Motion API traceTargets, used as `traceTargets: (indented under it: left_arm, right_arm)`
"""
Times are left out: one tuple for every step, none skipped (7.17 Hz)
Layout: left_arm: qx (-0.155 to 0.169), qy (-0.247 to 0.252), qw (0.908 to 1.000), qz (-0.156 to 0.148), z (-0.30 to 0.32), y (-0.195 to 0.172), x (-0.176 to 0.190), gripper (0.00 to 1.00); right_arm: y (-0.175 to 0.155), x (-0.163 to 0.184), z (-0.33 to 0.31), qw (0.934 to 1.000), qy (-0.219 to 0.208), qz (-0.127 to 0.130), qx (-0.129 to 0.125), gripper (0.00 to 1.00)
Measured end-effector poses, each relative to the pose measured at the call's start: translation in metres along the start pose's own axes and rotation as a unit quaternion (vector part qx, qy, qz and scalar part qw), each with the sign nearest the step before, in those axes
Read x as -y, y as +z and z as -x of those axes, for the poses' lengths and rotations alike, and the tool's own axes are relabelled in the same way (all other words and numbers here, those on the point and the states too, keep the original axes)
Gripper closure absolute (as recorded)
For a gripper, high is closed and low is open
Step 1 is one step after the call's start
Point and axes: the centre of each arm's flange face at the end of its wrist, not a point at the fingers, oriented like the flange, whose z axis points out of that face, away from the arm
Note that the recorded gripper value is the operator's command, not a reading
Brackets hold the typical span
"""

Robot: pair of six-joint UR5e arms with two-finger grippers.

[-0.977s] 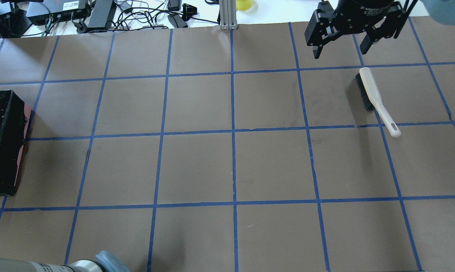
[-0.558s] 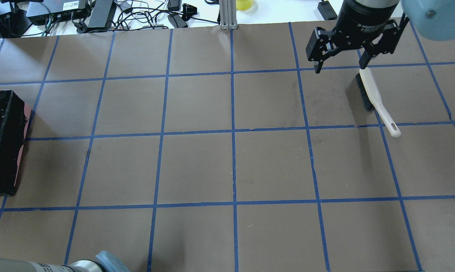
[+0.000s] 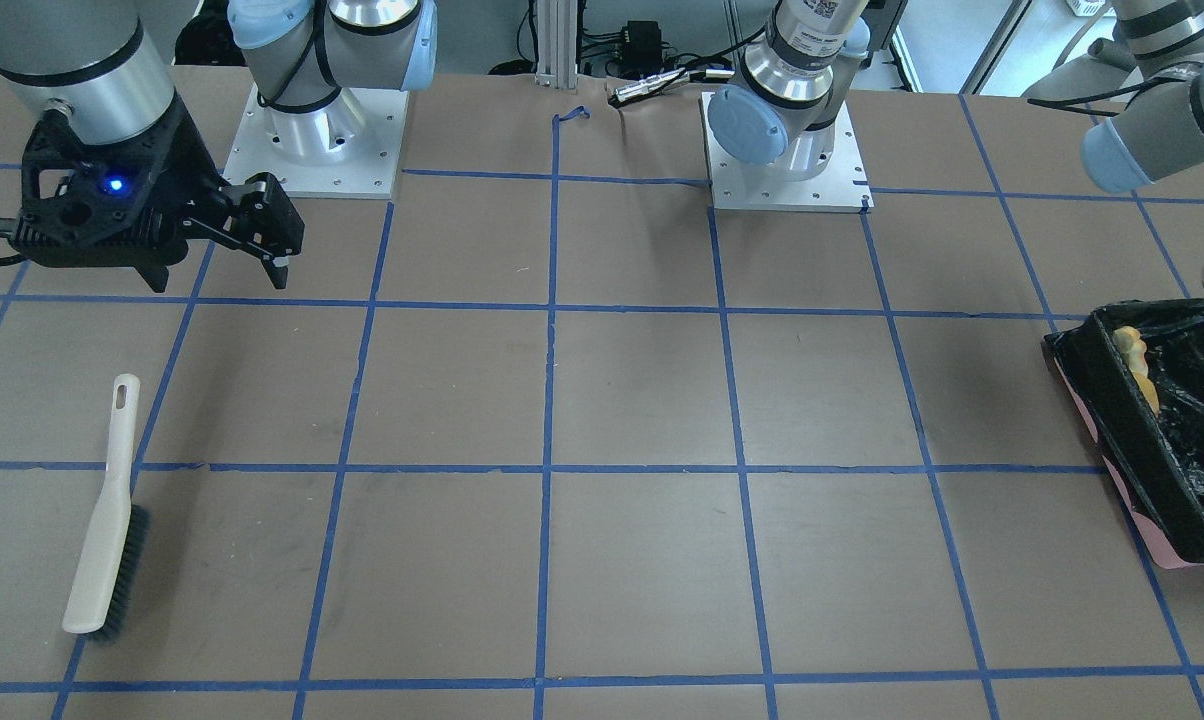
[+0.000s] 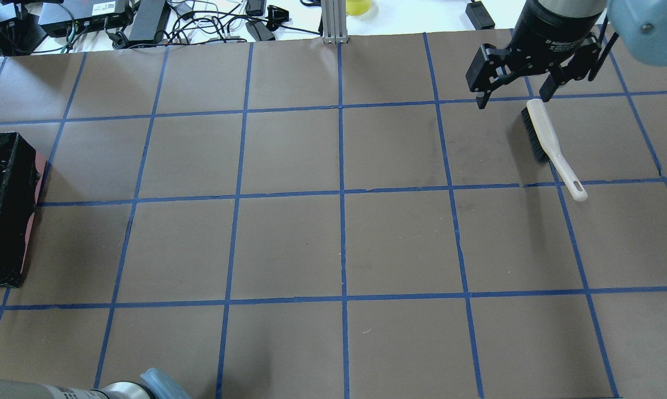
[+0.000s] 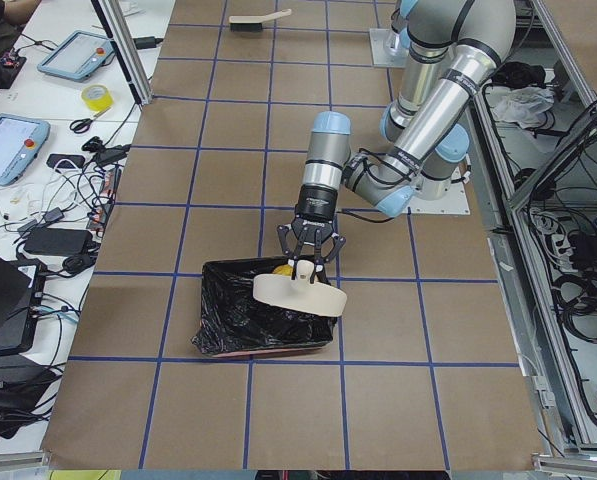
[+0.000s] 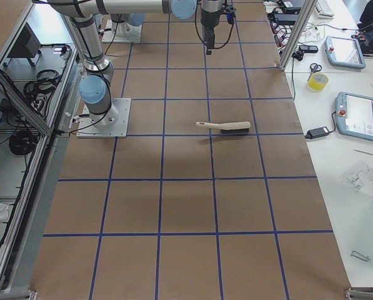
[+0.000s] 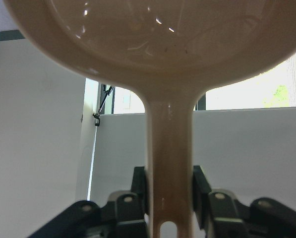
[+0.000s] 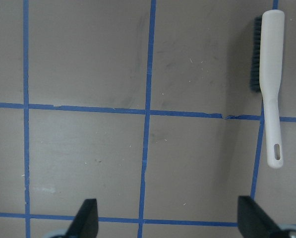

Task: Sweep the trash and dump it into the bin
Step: 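Hold the dustpan inverted over the bin with the left gripper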

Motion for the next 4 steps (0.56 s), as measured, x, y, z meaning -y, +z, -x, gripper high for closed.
traceTargets:
  left_arm:
    - [0.000, 0.000, 1.0000, 0.001, 0.0001, -0.0027, 0.0034, 1.00]
    - [0.000, 0.001, 1.0000, 0.002, 0.0016, -0.0059, 0.0059, 1.00]
    - [0.001, 0.003, 1.0000, 0.001, 0.0032, -0.0085, 0.0063, 1.00]
    - [0.004, 0.007, 1.0000, -0.001, 0.0040, -0.0102, 0.0059, 1.00]
  right_arm:
    - [-0.0017, -0.0011, -0.0018, 1.0000, 0.000, -0.001, -0.001, 0.00]
    - [-0.0022, -0.0018, -0.0018, 1.0000, 0.000, -0.001, 0.000, 0.00]
    - [-0.0023, -0.0022, -0.0018, 1.0000, 0.000, -0.002, 0.000, 0.00]
    - [-0.0025, -0.0023, -0.0016, 1.0000, -0.001, -0.002, 0.001, 0.00]
